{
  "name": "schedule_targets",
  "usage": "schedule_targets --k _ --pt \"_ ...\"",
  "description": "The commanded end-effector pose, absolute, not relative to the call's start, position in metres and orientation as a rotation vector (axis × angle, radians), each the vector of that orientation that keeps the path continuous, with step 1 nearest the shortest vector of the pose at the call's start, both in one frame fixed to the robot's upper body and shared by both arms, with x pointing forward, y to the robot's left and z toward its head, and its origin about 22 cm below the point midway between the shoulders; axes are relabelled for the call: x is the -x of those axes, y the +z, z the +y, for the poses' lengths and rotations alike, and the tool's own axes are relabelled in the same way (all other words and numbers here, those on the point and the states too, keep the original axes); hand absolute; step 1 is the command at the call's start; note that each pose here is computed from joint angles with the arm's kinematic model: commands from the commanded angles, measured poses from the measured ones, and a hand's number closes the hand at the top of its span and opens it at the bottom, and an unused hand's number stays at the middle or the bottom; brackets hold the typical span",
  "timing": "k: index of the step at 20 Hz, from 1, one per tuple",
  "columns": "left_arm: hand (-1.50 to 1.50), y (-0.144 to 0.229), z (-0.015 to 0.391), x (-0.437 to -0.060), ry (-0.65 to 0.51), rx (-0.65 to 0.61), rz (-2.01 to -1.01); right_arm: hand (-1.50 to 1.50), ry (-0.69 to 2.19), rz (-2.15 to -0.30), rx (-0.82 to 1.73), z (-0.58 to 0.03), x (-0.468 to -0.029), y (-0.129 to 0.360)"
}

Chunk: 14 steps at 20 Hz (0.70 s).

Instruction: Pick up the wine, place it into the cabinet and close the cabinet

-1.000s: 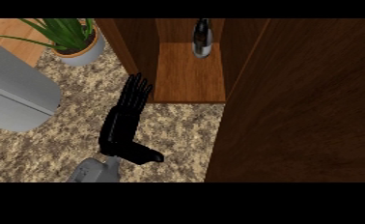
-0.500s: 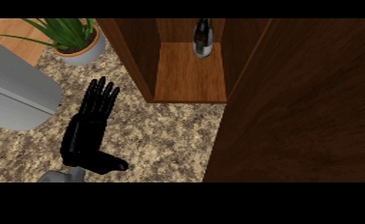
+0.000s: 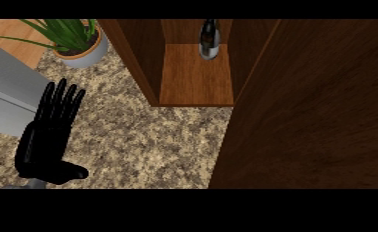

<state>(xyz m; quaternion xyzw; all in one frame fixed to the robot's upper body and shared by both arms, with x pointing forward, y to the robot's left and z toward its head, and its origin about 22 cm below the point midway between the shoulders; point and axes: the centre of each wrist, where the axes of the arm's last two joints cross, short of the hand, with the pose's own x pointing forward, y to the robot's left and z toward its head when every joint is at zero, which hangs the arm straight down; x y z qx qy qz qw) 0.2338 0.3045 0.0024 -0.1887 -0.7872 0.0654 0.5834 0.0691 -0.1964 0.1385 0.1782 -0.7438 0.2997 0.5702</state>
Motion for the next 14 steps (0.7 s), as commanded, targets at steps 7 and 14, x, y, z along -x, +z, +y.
schedule_targets --k 7,14 --pt "-1.50 0.006 0.353 -0.215 0.118 0.440 -1.827 1.50 0.670 -1.783 -0.600 -0.180 -0.052 0.183" --pt "-1.50 0.022 0.359 -0.232 0.112 0.456 -1.843 1.50 0.655 -1.806 -0.677 -0.171 -0.063 0.178"
